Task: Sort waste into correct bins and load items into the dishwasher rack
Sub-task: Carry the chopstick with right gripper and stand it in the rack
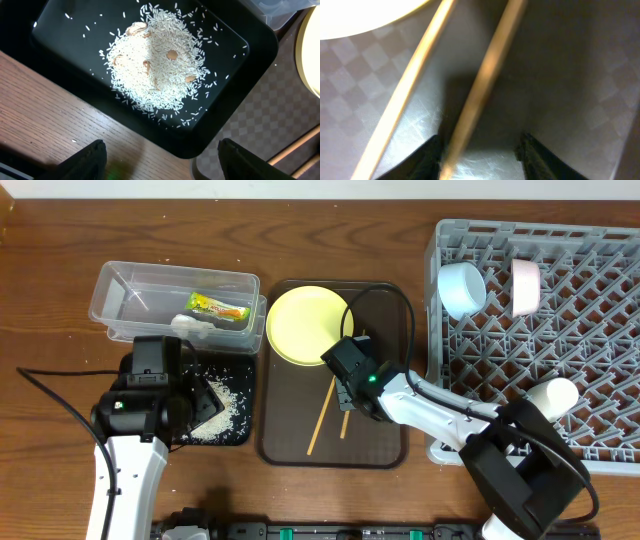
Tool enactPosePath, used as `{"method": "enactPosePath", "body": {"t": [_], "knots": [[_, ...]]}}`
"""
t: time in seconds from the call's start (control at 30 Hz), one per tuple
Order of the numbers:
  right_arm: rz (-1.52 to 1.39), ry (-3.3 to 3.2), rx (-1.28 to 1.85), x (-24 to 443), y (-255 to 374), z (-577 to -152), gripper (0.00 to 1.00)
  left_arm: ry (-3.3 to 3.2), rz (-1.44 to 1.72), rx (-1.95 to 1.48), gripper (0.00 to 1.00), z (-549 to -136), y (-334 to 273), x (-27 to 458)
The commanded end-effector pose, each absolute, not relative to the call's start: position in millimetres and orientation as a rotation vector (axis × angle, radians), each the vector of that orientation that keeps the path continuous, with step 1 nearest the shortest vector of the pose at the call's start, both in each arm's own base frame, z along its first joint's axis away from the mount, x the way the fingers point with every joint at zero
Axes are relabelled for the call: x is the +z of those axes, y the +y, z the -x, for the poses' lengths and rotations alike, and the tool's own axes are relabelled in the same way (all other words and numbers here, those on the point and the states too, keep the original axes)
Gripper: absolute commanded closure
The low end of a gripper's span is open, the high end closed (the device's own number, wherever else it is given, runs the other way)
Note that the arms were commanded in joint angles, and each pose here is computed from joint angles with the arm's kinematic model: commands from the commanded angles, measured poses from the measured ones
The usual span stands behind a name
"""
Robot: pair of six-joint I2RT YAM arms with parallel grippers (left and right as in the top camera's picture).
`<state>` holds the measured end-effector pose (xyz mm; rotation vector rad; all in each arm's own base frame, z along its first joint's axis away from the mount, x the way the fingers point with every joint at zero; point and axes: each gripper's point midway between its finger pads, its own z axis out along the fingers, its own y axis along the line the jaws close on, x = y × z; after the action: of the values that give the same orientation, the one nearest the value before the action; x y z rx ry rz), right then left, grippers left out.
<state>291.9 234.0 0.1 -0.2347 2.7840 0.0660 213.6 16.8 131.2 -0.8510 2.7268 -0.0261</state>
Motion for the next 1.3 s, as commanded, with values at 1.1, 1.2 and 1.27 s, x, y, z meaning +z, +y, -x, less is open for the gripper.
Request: {"method": "enactPosePath", "body": {"t": [1.1, 1.2, 1.27], "knots": [[-0.012, 2.589, -0.041, 154, 54, -310, 0.99, 2.729, 0.869, -0.015, 0.26, -210, 19, 130], [-0.064, 2.638, -0.096, 147, 28, -304, 0.99, 2.729, 0.869, -0.015, 0.26, -210, 19, 130], [-0.075, 2.663, -0.125, 144, 16, -302, 0.99, 2.729, 0.869, -0.015, 0.26, -210, 19, 130]]}}
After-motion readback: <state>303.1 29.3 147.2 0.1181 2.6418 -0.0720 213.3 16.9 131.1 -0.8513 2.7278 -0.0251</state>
